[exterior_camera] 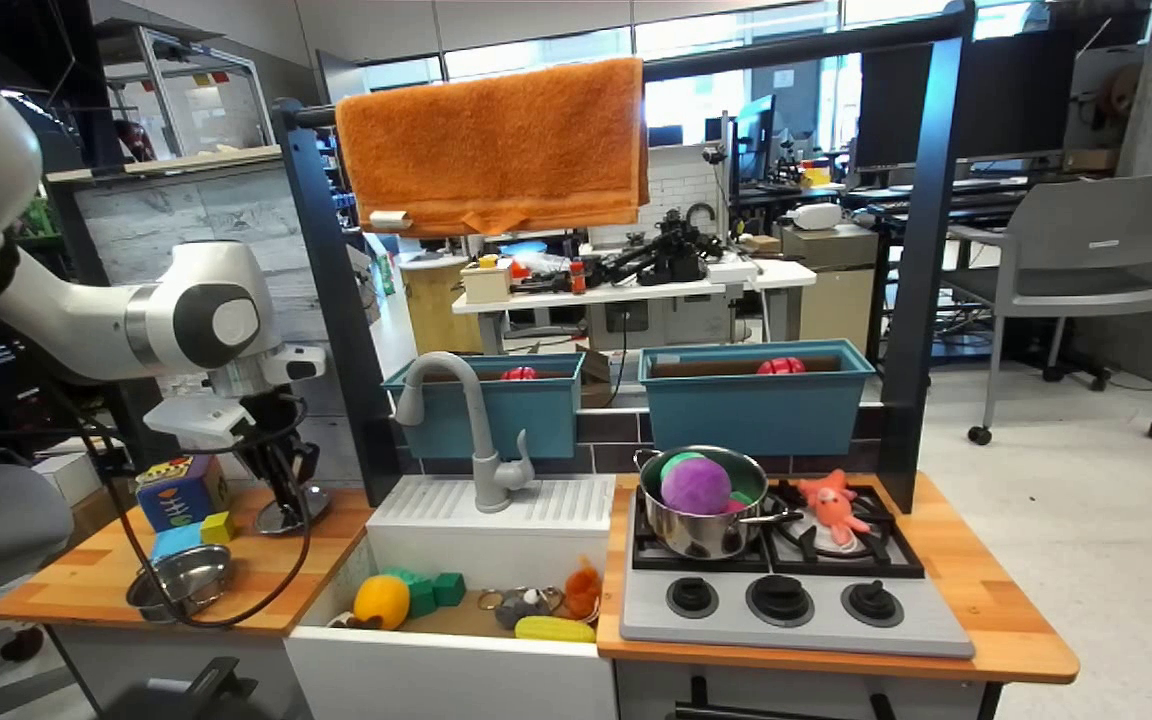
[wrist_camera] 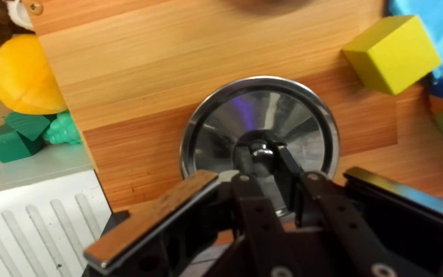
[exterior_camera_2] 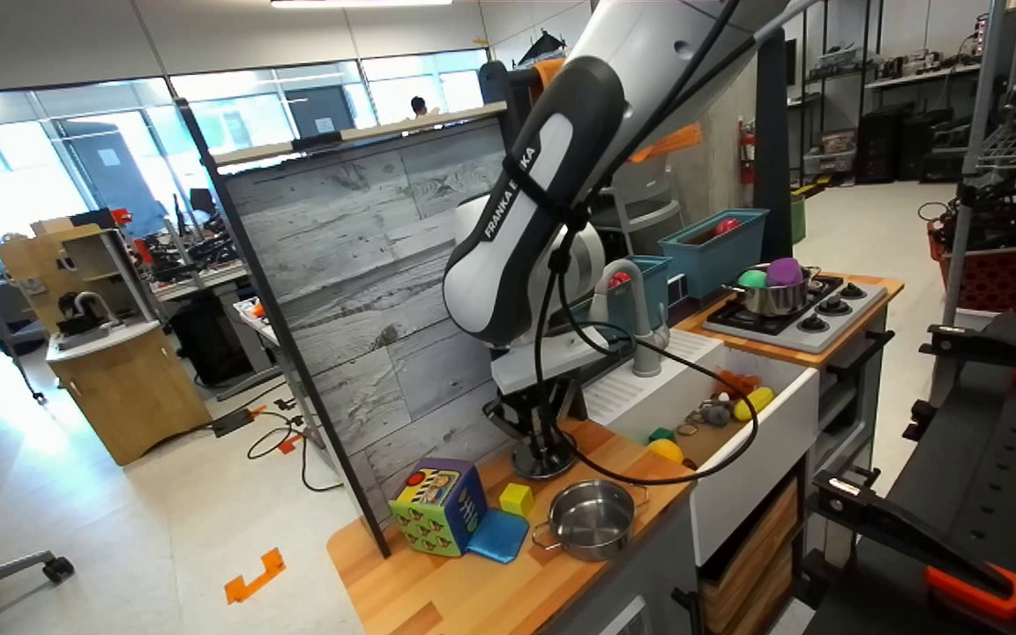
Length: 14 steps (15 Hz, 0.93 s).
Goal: Cover the pot with the silver lid
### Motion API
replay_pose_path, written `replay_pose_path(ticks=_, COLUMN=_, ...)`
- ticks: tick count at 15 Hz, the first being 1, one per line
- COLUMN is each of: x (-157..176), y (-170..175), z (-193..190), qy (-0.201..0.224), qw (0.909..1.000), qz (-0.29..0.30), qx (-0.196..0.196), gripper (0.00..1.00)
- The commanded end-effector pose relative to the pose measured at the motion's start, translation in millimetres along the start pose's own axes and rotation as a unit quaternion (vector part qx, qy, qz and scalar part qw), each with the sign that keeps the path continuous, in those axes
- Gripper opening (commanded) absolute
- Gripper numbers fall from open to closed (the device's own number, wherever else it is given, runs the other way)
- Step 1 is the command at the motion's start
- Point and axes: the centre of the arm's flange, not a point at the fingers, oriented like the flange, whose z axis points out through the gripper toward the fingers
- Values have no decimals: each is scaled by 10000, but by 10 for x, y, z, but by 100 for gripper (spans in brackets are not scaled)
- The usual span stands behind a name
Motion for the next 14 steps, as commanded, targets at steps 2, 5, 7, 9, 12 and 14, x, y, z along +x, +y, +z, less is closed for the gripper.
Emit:
replay_pose_path(ticks=2, x=-520, y=246, z=-716, qy=260, qw=9993, qz=1, qx=262, gripper=5)
replay_pose_path(ticks=5, x=-664, y=287, z=-990, qy=-49, qw=9996, qz=166, qx=236, gripper=5)
replay_pose_path(ticks=7, x=-801, y=359, z=-1133, qy=-196, qw=9992, qz=250, qx=254, gripper=5)
replay_pose_path(ticks=9, x=-974, y=466, z=-1233, qy=-356, qw=9985, qz=333, qx=229, gripper=5)
replay_pose_path(ticks=12, x=-1238, y=595, z=-1228, qy=-558, qw=9978, qz=348, qx=88, gripper=5)
replay_pose_path(ticks=14, x=-1453, y=667, z=-1164, qy=-596, qw=9979, qz=246, qx=-65, gripper=5)
